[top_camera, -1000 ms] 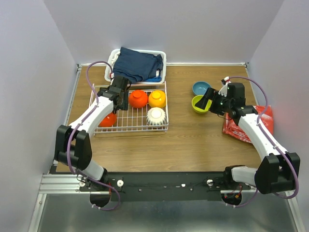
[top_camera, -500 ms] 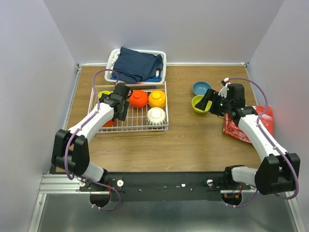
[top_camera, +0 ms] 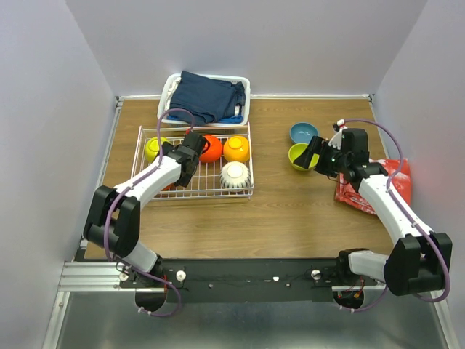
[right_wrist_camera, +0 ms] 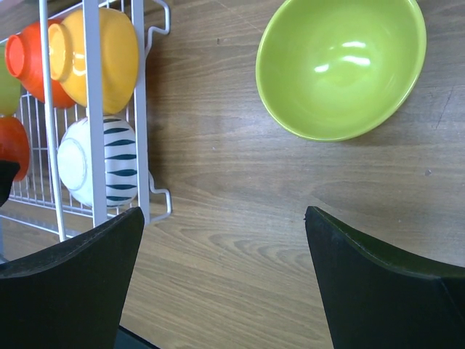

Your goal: Unload the bowls from the dish rack

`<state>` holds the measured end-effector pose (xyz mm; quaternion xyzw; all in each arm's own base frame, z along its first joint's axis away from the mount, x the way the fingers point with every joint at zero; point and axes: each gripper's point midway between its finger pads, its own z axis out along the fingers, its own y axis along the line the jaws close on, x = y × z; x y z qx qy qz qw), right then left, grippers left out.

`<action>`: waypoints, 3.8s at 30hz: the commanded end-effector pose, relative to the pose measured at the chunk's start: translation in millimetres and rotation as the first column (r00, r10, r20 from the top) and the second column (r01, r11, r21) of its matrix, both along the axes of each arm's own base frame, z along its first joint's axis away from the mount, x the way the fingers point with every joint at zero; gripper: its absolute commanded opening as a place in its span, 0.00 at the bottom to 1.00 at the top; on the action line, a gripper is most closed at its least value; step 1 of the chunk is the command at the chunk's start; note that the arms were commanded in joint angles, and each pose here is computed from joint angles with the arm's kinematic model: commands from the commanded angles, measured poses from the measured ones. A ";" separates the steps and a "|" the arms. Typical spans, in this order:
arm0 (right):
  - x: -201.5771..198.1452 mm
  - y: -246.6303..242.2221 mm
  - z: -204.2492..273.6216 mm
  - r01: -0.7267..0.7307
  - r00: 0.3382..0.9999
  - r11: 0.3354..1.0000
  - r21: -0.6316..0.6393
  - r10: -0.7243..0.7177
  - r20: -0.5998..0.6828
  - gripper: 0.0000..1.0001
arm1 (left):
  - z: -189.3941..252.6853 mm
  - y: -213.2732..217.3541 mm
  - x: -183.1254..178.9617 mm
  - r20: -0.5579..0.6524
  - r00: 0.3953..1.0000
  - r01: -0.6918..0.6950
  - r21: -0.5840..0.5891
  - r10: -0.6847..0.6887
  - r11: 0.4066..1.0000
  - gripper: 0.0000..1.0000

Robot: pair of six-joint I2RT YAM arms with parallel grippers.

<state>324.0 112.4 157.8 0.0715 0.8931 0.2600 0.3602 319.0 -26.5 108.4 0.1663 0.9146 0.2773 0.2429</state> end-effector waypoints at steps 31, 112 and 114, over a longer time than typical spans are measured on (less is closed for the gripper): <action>-7.0 4.7 1.3 -0.020 0.998 0.999 -0.025 0.021 0.051 1.00 | -37.7 -3.1 10.6 0.025 0.986 -0.166 0.023 0.165 0.986 0.91; 4.2 218.9 67.1 -0.542 0.836 0.693 0.476 0.503 0.220 0.84 | 204.0 -212.6 -19.6 0.280 0.954 0.298 -0.929 0.112 -0.221 0.12; 6.4 220.5 65.9 -0.539 0.838 0.694 0.477 0.501 0.217 0.81 | 210.1 -214.3 -22.4 0.293 0.950 0.311 -0.918 0.106 -0.246 0.12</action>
